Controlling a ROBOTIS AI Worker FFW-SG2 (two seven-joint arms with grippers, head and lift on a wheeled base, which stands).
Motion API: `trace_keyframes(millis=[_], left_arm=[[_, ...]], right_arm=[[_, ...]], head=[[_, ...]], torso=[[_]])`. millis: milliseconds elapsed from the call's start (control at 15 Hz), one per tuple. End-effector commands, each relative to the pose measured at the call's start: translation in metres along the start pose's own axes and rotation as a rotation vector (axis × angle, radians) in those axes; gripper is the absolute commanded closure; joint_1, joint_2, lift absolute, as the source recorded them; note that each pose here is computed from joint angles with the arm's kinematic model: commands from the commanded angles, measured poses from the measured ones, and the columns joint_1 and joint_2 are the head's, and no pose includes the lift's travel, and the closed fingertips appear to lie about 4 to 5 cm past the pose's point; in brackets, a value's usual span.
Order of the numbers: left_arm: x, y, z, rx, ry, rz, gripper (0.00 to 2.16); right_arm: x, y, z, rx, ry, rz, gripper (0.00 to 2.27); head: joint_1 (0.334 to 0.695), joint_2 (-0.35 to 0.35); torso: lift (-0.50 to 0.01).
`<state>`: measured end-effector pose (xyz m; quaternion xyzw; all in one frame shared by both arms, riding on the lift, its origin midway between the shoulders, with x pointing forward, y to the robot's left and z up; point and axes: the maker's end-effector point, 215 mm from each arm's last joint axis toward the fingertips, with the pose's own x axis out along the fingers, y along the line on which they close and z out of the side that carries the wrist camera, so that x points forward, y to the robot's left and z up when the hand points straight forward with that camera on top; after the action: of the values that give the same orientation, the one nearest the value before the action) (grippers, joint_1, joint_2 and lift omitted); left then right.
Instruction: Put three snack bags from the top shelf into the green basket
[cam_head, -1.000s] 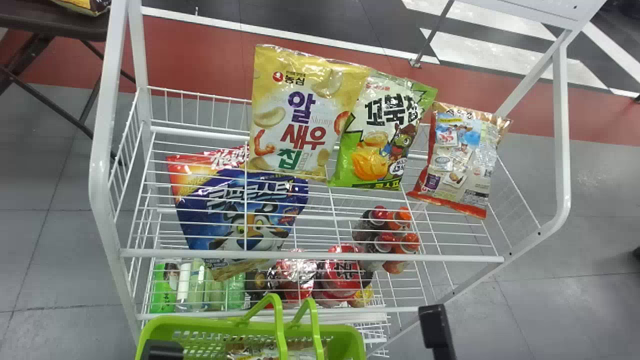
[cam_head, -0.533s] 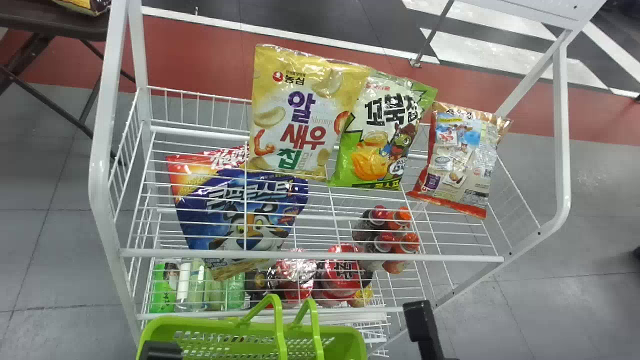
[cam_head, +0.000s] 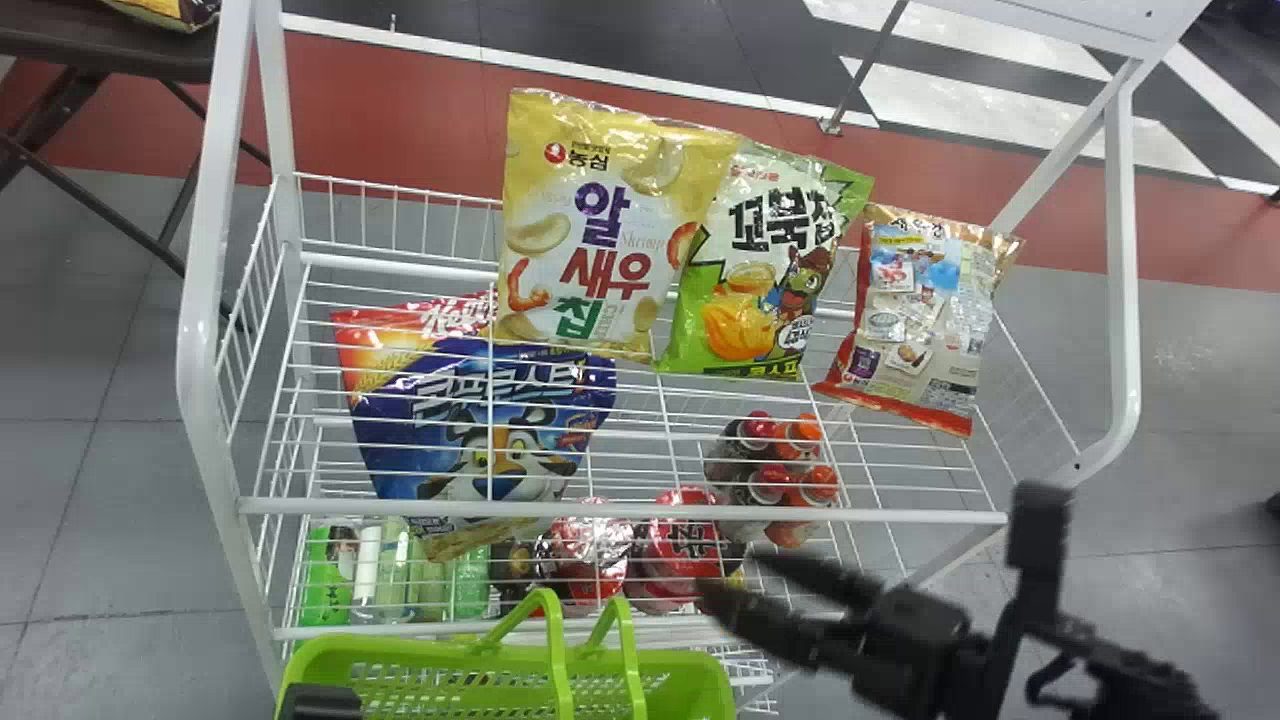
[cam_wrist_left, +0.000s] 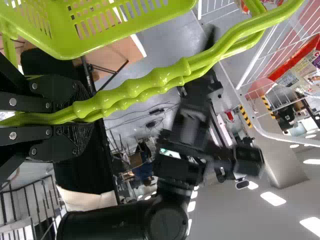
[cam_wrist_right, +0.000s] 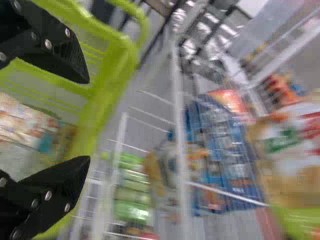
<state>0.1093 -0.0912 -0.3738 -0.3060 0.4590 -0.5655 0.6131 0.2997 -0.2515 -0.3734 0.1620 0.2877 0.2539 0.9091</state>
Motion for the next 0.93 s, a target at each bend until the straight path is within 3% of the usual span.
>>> trace_keyframes(millis=[0,333,867], left_arm=[[0.000,0.000,0.000,0.004,-0.007,0.000,2.02],[0.000,0.000,0.001,0.011,-0.013,-0.004,2.02],[0.001,0.007,-0.003,-0.001,0.017,-0.008,2.02]], right_arm=[[-0.003,-0.018,0.063,-0.127,-0.164,-0.086,0.10],[0.007,-0.056,0.142,-0.279,-0.360,-0.306,0.10],[0.036,-0.140,0.179,-0.314,-0.395,-0.503,0.10]], head=[[0.695,-0.350],[0.695,-0.350],[0.695,-0.350]], torso=[[-0.047],[-0.047],[-0.047]])
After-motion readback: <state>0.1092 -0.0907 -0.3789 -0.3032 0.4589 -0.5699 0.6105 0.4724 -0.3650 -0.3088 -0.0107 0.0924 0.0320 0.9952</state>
